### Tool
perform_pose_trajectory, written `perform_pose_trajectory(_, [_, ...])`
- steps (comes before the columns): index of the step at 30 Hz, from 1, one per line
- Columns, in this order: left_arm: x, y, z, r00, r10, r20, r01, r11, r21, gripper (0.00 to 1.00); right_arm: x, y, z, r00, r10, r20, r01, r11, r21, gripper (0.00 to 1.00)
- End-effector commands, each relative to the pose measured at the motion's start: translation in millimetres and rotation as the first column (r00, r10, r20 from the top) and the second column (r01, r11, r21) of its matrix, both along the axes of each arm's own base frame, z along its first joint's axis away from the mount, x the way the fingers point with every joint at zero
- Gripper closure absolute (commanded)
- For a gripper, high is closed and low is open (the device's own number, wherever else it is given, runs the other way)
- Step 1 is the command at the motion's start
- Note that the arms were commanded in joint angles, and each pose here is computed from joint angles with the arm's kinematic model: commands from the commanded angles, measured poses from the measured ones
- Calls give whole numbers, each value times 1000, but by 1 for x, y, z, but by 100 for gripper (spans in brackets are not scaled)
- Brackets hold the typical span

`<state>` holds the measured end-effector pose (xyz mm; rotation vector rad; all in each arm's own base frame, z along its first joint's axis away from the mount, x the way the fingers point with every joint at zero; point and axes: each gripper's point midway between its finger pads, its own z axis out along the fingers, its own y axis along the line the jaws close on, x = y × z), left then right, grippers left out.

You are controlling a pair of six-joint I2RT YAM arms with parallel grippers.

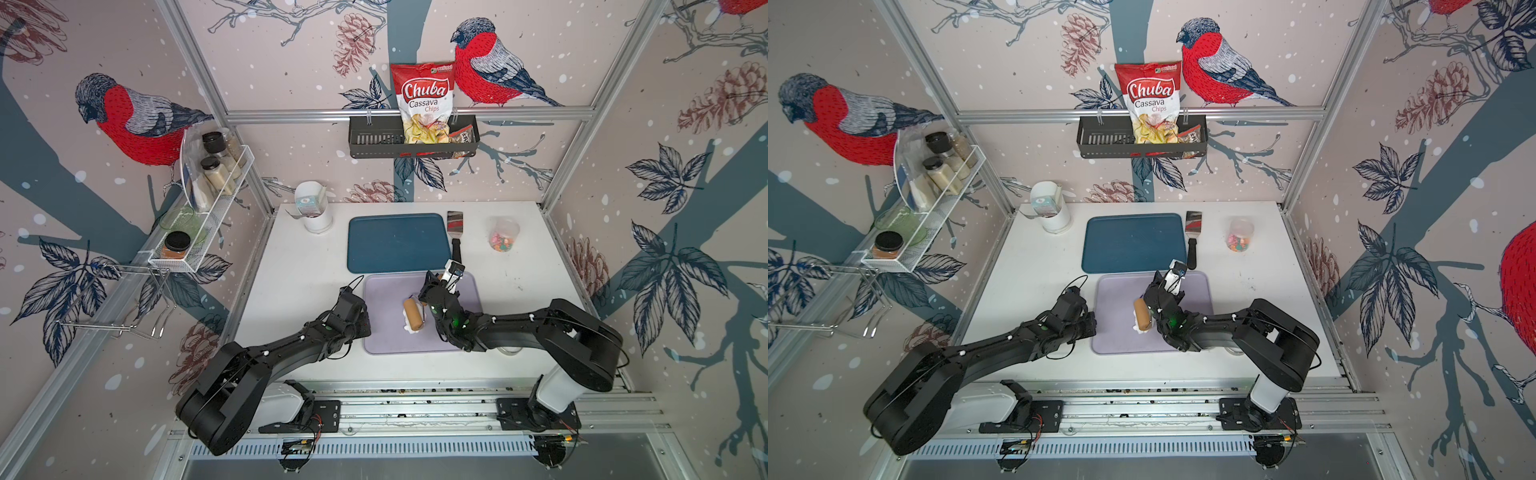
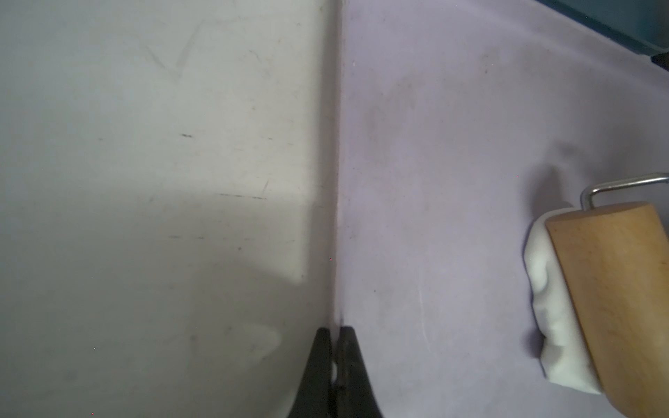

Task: Roll out the dumpling wrappers from the dough
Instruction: Flatten out the dough on the work surface.

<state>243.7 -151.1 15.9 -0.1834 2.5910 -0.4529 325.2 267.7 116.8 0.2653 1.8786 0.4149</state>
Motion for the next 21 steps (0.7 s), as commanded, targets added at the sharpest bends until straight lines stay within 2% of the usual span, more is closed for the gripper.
perform_pose_trajectory(1, [-17, 23, -16, 997, 38, -74, -30, 994, 109, 100, -18, -61, -73, 969, -25, -246, -63, 937, -344, 100])
perform_pose_trajectory(5, [-19, 25, -16, 997, 41, -69, -33, 993, 118, 100, -14, -75, -54, 980, -38, -197, -45, 915, -400, 100])
perform_pose_trajectory(10, [-18, 23, -17, 998, 31, -58, -24, 994, 111, 100, -34, -30, -83, 964, 50, -260, -151, 911, -384, 100])
perform_pose_trajectory(14, [-19, 25, -18, 997, 41, -59, -34, 992, 118, 100, -27, -45, -84, 963, 11, -268, -104, 937, -335, 100])
perform_pose_trajectory(17, [-19, 17, -19, 998, 1, -60, 4, 996, 90, 100, -11, -55, -52, 974, 19, -226, -86, 953, -292, 100])
perform_pose_trajectory(21, [-22, 7, -21, 997, -36, -75, 41, 997, 66, 100, -2, -21, 10, 984, 136, -114, -154, 973, -170, 100])
